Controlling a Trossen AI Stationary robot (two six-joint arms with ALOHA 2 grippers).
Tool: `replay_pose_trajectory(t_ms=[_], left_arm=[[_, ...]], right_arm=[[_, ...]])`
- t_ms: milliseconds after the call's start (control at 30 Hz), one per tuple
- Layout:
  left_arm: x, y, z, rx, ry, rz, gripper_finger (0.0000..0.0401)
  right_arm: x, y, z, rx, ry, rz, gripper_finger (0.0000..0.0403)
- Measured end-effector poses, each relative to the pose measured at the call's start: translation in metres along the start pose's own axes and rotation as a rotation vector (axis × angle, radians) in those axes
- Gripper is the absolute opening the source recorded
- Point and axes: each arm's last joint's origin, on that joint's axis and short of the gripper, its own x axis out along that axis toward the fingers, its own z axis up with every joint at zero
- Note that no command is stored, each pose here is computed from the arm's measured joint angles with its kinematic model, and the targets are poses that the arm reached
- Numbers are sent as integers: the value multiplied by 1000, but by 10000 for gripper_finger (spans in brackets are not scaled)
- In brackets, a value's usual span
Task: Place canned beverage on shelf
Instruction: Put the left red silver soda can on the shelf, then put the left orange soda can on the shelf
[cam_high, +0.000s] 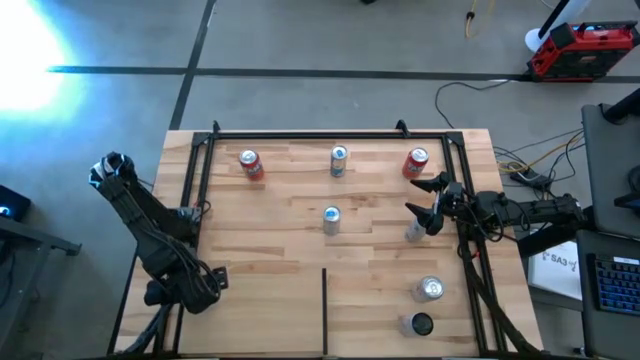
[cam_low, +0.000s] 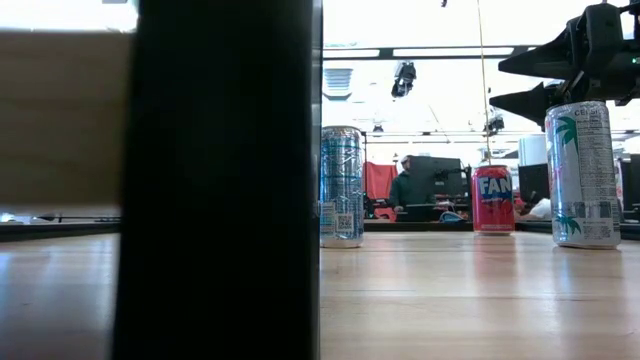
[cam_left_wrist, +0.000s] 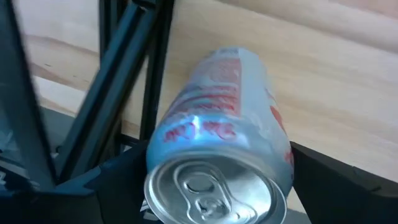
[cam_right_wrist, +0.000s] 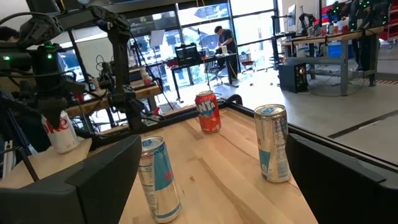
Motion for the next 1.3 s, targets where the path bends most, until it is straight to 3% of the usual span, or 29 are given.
replay_pose_trajectory(t_ms=[500,667,900,1067,1300], left_arm=[[-5,-1,-5,-53,40,-24,396],[-11,0,-7,-65,45,-25,397],[-44,7,-12,-66,45,-34,398],[-74,11,-15,-69,13,-136,398],[-95,-4,-12,-104,-105,-209,398]], right_arm=[[0,0,0,-1,0,0,382],[0,0,0,-1,0,0,382],[0,0,0,0,0,0,382],[0,0,0,0,0,0,382],[0,0,0,-2,0,0,382]])
